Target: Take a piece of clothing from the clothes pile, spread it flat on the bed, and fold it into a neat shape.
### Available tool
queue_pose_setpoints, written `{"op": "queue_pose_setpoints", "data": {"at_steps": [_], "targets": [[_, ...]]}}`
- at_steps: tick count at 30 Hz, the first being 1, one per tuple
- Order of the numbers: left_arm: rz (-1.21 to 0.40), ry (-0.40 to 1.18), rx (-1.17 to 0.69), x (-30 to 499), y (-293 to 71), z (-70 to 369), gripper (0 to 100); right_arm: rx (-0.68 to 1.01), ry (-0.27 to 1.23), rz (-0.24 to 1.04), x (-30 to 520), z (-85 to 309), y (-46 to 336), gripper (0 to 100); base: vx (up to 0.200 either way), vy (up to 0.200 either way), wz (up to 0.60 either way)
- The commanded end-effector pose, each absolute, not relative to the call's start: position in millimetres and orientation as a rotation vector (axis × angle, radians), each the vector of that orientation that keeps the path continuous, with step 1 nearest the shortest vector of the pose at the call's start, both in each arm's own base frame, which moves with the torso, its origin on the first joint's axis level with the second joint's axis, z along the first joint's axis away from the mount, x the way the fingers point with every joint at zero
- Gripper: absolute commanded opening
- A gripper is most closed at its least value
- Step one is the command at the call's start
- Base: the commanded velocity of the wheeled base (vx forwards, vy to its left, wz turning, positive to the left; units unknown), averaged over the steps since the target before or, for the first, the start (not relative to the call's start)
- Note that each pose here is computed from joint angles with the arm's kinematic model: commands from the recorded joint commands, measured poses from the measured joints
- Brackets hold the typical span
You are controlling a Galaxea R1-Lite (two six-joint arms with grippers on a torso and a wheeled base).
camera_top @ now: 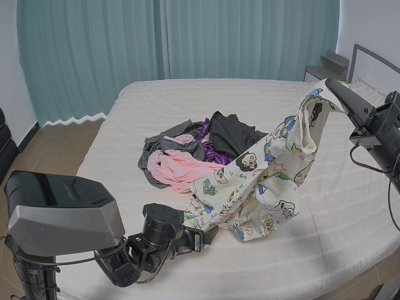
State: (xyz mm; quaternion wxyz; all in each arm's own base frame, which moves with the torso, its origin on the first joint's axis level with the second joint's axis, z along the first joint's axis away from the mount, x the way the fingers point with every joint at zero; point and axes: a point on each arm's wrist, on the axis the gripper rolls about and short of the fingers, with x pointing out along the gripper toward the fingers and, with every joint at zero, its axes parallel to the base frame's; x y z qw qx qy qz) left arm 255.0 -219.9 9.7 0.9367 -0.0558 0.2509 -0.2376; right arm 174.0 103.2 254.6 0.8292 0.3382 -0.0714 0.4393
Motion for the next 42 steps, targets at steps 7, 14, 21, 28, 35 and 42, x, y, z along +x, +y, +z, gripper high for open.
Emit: {"op": "queue_pose_setpoints", "data": {"at_steps": [7,14,21,28,35,42], "targets": [[-0.404,0.548,-0.114,276.1,-207.1,-19.0,100,0.719,-0.152,0.928,176.1,254.8,103.4,0,0.000,0.000,0.00],[-0.372,0.549,-0.157,283.5,-202.0,-32.5,0,0.718,-0.132,0.917,178.0,249.7,103.7,0,0.000,0.000,0.00],[-0.335,0.505,-0.321,278.1,-193.9,-7.6,0,0.713,0.000,0.803,185.7,212.3,93.5,0,0.000,0.000,0.00],[-0.309,0.355,-0.476,247.1,-172.3,65.8,0,0.727,0.190,0.642,206.1,162.7,83.6,0,0.000,0.000,0.00],[-0.256,0.166,-0.547,227.2,-160.9,134.6,0,0.788,0.210,0.524,227.8,151.6,100.4,0,0.000,0.000,0.00],[-0.341,0.094,-0.598,202.4,-163.0,219.5,0,0.856,0.030,0.625,221.0,202.1,137.1,0,0.000,0.000,0.00]]}}
